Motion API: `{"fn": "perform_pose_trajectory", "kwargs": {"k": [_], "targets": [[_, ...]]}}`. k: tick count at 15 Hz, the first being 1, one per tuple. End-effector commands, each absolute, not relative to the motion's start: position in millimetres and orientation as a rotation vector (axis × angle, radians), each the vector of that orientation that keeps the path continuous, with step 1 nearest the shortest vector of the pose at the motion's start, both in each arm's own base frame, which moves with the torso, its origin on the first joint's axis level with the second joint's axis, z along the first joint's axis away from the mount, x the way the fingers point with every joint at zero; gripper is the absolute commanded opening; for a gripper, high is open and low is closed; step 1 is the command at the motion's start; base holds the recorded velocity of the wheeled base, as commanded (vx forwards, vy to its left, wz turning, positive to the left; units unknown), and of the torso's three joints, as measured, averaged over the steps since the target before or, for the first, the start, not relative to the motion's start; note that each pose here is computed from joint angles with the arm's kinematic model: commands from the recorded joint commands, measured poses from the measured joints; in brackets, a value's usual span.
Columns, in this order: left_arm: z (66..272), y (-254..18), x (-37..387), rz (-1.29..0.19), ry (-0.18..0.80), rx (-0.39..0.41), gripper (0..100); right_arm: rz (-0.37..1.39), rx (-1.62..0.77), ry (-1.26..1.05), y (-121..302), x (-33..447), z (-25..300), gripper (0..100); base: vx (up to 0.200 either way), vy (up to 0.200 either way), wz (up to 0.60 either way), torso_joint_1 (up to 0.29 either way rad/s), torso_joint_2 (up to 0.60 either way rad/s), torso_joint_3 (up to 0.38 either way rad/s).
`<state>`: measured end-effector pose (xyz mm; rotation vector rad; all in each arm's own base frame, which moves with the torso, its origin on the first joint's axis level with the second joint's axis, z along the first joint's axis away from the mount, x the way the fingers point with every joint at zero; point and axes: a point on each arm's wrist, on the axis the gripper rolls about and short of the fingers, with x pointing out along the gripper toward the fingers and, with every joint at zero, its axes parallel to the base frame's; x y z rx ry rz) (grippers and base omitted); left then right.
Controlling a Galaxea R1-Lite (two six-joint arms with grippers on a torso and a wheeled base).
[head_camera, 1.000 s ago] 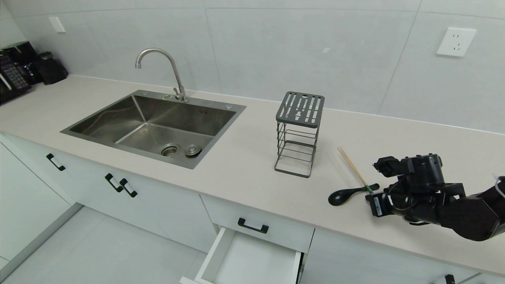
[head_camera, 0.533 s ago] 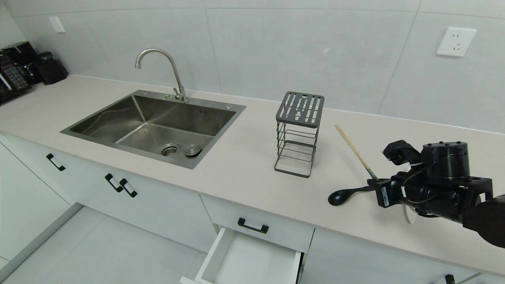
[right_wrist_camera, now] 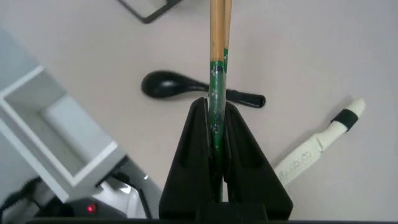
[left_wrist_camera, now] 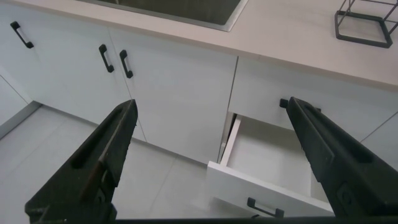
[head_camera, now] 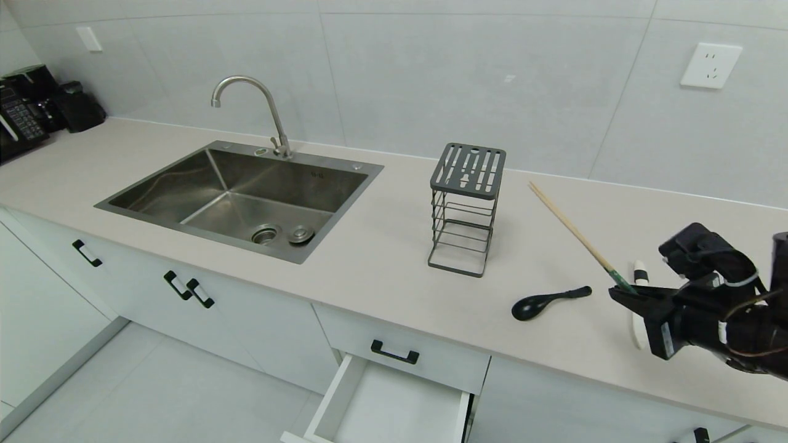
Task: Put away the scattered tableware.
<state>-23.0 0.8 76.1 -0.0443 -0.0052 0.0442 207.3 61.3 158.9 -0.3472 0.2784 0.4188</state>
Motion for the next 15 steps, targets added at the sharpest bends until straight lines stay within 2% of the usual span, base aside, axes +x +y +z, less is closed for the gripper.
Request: {"fn": "perform_pose_trajectory", "kwargs": {"k": [1, 8, 12, 15], "targets": [[76, 1, -23, 0.044, -0.004, -0.045, 100, 0.479, -0.385, 0.194, 56, 183, 173, 0, 0.0, 0.0, 0.0, 0.0, 0.0, 0.0], [76, 1, -23, 0.046, -0.004, -0.045, 100, 0.637, -0.42, 0.095, 73, 171, 189, 0, 0.0, 0.0, 0.0, 0.0, 0.0, 0.0], [76, 1, -23, 0.044, -0.004, -0.045, 100, 0.837, -0.424, 0.059, 119, 188, 196, 0, 0.0, 0.0, 0.0, 0.0, 0.0, 0.0], [76, 1, -23, 0.044, -0.004, -0.045, 100, 0.885, -0.43, 0.081, 131, 190, 188, 0, 0.0, 0.0, 0.0, 0.0, 0.0, 0.0]]}}
